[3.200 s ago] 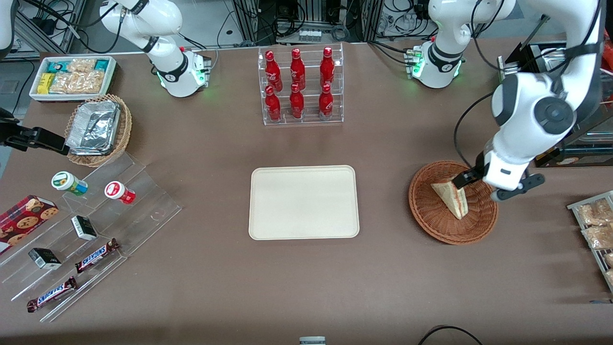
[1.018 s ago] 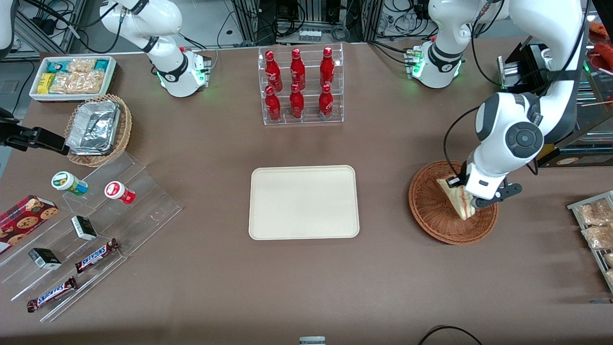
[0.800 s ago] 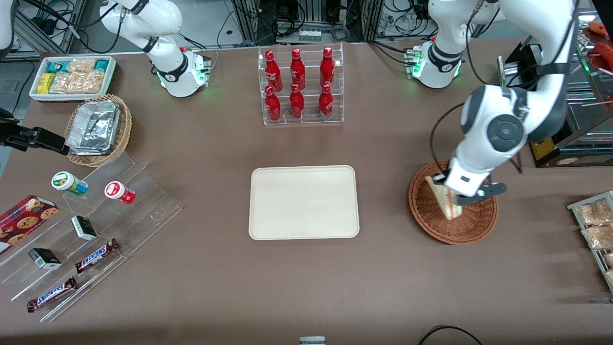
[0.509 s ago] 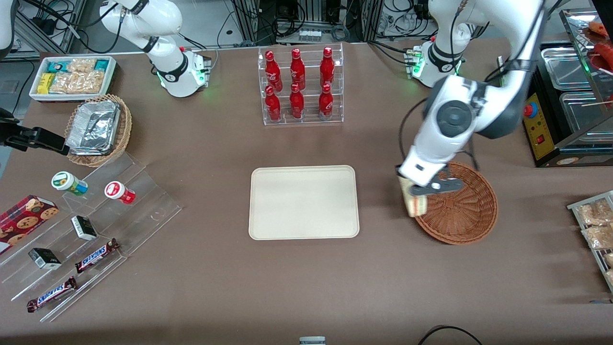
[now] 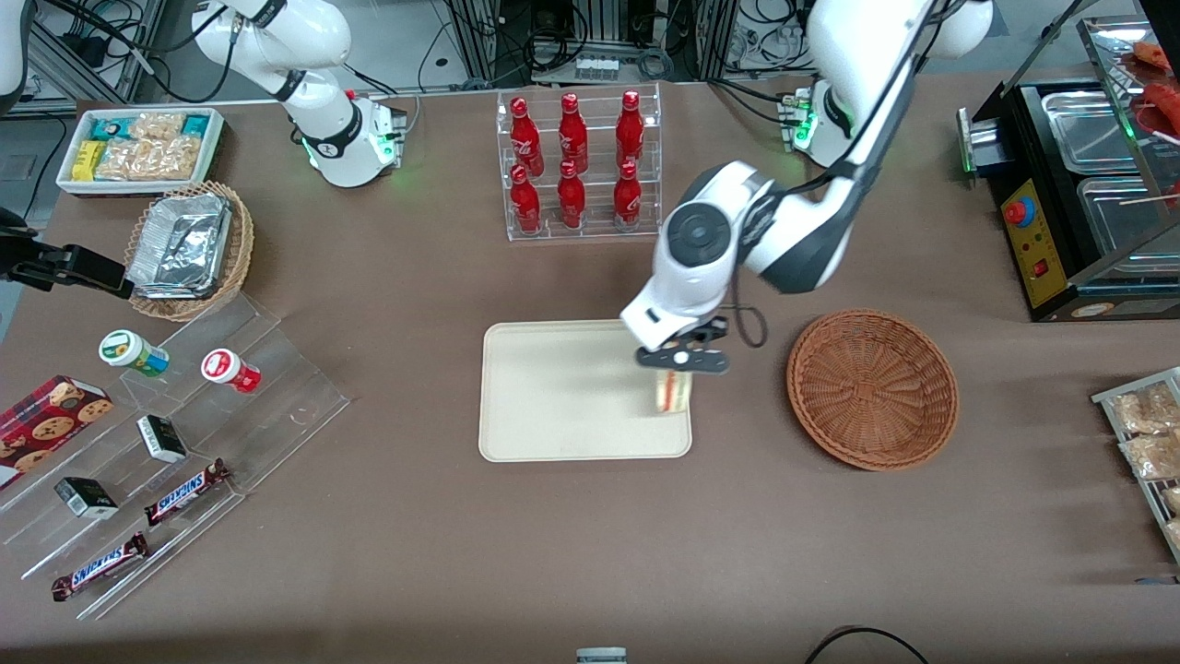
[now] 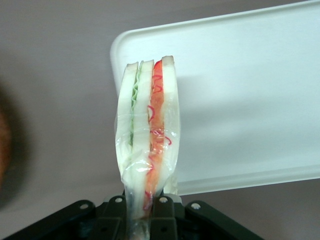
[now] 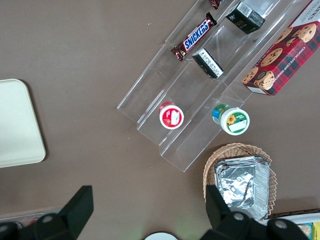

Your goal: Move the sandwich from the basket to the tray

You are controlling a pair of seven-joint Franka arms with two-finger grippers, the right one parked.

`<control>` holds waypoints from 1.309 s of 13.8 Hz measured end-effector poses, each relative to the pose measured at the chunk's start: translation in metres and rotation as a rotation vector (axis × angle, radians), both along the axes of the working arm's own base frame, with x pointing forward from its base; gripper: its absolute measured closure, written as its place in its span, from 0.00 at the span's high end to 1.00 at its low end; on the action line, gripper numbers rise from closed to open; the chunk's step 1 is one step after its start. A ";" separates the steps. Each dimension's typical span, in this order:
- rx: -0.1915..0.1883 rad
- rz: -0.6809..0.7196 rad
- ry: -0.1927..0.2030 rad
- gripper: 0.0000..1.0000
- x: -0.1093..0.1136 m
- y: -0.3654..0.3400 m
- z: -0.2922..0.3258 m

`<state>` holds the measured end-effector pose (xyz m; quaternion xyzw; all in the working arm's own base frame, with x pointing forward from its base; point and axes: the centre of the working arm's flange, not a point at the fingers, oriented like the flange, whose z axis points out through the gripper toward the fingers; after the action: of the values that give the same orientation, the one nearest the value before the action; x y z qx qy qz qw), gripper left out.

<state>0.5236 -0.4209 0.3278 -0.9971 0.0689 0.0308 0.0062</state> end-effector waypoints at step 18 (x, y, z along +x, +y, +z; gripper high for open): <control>0.044 0.035 0.051 0.15 0.000 -0.041 -0.084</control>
<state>0.5241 -0.4618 0.2440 -0.9967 0.0508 0.0577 0.0259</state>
